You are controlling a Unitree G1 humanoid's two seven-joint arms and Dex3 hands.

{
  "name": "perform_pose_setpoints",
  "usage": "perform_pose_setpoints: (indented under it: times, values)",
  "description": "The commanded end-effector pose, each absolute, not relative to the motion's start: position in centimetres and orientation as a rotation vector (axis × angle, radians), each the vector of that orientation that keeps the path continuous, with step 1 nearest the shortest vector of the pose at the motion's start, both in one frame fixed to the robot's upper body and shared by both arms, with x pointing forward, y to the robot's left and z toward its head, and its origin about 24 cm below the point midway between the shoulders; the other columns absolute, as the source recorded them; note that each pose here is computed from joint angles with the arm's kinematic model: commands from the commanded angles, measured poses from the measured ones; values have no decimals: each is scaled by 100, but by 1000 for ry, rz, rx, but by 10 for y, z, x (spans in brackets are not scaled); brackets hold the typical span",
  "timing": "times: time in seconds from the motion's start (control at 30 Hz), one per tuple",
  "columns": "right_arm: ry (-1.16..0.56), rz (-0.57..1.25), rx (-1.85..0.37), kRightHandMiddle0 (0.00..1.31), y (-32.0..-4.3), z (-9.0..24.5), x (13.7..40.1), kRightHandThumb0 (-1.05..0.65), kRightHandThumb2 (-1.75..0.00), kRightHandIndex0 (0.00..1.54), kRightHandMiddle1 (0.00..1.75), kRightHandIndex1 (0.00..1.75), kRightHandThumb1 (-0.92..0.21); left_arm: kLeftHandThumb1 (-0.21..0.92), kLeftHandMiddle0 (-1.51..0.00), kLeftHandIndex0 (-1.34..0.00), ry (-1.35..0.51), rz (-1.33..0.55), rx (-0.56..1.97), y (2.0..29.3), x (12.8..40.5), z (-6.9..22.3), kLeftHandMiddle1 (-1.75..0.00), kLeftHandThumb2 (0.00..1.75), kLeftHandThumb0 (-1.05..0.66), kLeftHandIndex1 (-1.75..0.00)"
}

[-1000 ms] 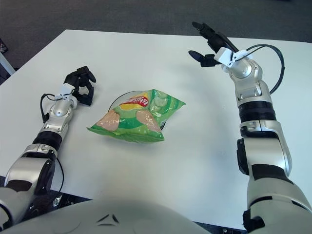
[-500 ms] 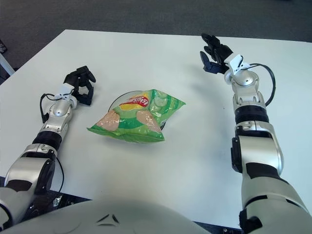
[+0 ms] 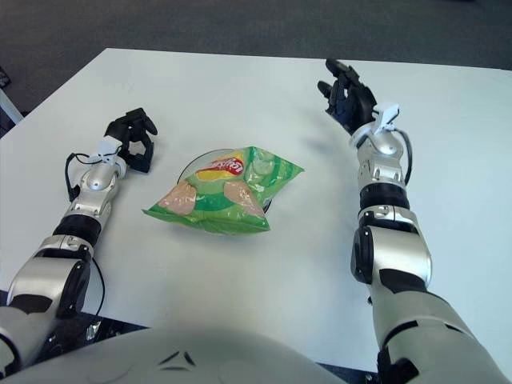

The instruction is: Put the snack into the plate.

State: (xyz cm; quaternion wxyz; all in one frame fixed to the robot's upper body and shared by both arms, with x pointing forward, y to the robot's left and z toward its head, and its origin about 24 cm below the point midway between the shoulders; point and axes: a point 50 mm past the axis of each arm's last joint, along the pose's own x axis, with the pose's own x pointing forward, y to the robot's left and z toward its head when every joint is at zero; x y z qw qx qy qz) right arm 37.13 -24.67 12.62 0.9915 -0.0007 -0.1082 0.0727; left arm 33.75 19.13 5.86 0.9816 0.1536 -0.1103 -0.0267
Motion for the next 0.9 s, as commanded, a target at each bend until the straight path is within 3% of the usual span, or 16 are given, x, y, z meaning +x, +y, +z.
perform_pose_setpoints:
  times: [0.0,0.33,0.53,0.6,0.77,0.87]
  values:
    - [-197,127,84,0,-242,112,369,-73,-77,15,63,28,-92,-7,-88,-71,-16,-61,251,186,303,-2,-175,175,-1,-172]
    - [-108,12,109,0,-229,72,354,-75,-76,20,82,37,-92,-8,-88,-73,-8,-59,212,184,305,-1,-175,175,-1,-170]
    - [-59,-102,93,0,-232,58,349,-69,-74,23,119,88,-92,-8,-88,-73,-3,-66,138,185,306,0,-175,175,-1,-170]
    - [-40,-153,79,11,-235,53,346,-49,-61,28,152,110,-92,-8,-88,-74,-1,-68,119,185,306,-1,-175,175,-1,-169]
    - [-4,-254,56,18,-239,43,342,-37,-53,35,171,139,-92,-8,-88,-74,4,-72,90,185,307,-1,-175,175,-1,-169]
    - [7,-283,52,18,-240,41,341,-16,-58,42,173,139,-84,-8,-88,-74,4,-73,75,186,307,0,-175,175,-1,-169]
